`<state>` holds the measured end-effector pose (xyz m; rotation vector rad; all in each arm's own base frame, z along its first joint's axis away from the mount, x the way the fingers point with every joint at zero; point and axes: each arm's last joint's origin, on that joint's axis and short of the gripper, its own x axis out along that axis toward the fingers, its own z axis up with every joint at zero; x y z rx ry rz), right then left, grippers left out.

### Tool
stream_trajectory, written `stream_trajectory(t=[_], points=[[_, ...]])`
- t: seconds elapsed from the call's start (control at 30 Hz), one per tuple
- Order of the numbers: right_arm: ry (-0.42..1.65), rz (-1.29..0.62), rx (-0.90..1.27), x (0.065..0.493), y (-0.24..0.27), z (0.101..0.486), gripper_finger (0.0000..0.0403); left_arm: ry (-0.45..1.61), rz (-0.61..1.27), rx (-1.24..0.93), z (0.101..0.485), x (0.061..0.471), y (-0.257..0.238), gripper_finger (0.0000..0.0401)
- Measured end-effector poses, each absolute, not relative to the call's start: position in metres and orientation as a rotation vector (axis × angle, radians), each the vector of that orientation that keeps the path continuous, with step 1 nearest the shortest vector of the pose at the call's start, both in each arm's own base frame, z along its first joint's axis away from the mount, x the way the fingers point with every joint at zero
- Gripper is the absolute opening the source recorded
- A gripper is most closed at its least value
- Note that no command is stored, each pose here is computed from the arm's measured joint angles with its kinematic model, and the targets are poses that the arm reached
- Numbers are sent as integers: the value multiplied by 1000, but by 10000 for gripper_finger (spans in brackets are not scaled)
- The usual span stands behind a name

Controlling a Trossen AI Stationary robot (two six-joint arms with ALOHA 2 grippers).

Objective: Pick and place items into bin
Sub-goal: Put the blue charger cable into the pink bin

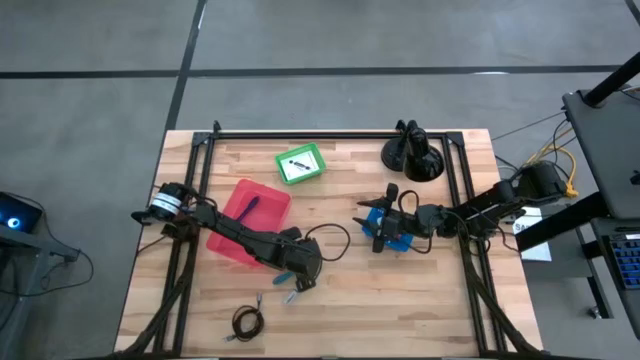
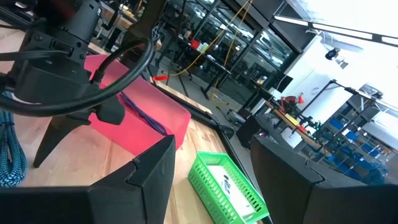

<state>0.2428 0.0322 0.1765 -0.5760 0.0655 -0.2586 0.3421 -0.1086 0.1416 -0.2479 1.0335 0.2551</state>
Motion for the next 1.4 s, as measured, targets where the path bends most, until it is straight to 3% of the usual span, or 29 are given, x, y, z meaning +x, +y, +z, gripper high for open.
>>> stream_trajectory(t=[0.3,0.87,1.4], points=[[66,-259,-576,243,32,176,196,1034,255,-249,141,342,-108,172],[66,-259,-577,243,32,176,196,1031,221,-219,141,343,-109,13],[66,-259,-577,243,32,176,196,982,180,-254,162,356,-109,12]])
